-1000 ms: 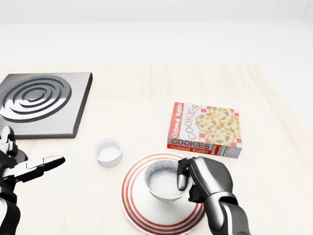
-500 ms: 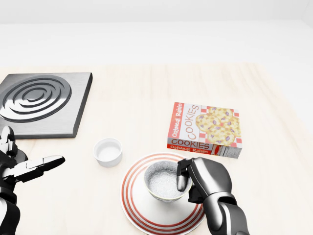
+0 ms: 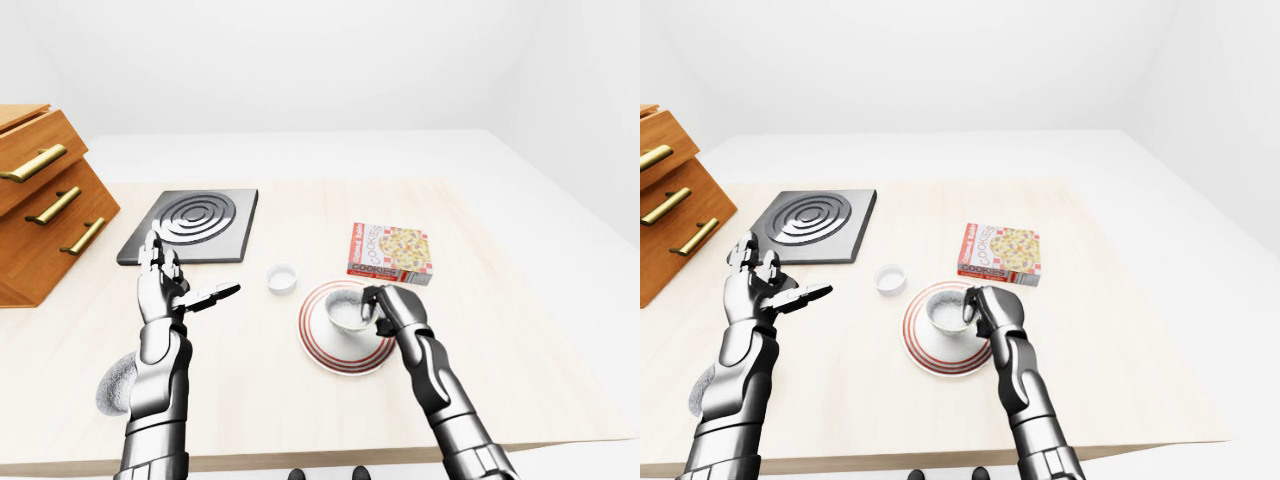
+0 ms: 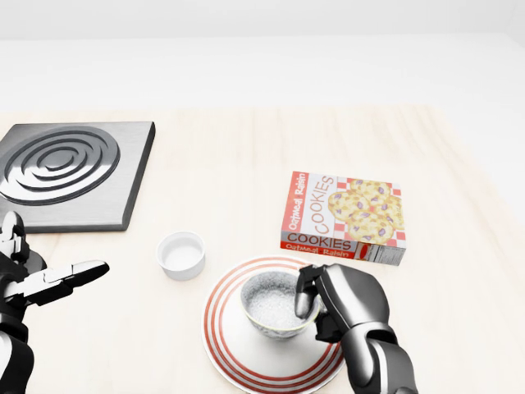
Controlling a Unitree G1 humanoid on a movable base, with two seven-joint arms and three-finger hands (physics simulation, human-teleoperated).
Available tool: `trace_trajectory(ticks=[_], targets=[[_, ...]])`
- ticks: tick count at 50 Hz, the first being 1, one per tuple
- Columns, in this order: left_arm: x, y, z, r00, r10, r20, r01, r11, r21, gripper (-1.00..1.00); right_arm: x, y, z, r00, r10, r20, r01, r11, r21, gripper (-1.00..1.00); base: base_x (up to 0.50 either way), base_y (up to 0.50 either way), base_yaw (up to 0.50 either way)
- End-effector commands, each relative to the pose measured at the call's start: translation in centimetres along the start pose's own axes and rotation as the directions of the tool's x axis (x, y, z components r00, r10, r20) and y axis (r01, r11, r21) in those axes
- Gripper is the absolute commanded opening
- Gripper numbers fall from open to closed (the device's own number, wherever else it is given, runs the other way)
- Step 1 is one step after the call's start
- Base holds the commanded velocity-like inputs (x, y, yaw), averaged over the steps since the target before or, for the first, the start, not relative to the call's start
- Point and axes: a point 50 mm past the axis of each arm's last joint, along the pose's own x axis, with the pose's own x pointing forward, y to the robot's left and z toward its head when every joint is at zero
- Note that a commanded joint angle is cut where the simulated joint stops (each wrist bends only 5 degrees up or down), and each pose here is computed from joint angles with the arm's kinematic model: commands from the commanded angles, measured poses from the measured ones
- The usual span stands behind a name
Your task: Pick the akita bowl next to the plate and place it on the plate.
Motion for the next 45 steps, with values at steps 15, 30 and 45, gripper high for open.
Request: trace_trajectory(ticks=[15,30,45], targets=[[0.0,0.0,0.1,1.000,0.001,0.005,-0.001,1.000,0.000,1.00,-1.0,-2.4,1.4,0.995,-0.063,0.082,0.040,0.966,0.255,1.00,0.00,0.00,0.00],[0.1,-0.1,0.1,1.000,0.002,0.006,-0.002,1.000,-0.001,1.00,-2.1,-5.9,2.4,0.982,-0.110,0.151,0.088,0.985,0.146,1.00,0.00,0.00,0.00],[0.2,-0.1,-0.1,1.000,0.000,0.002,0.000,1.000,0.002,1.00,-1.3,-5.3,1.9,0.986,-0.112,0.124,0.084,0.974,0.210,1.00,0.00,0.00,0.00]])
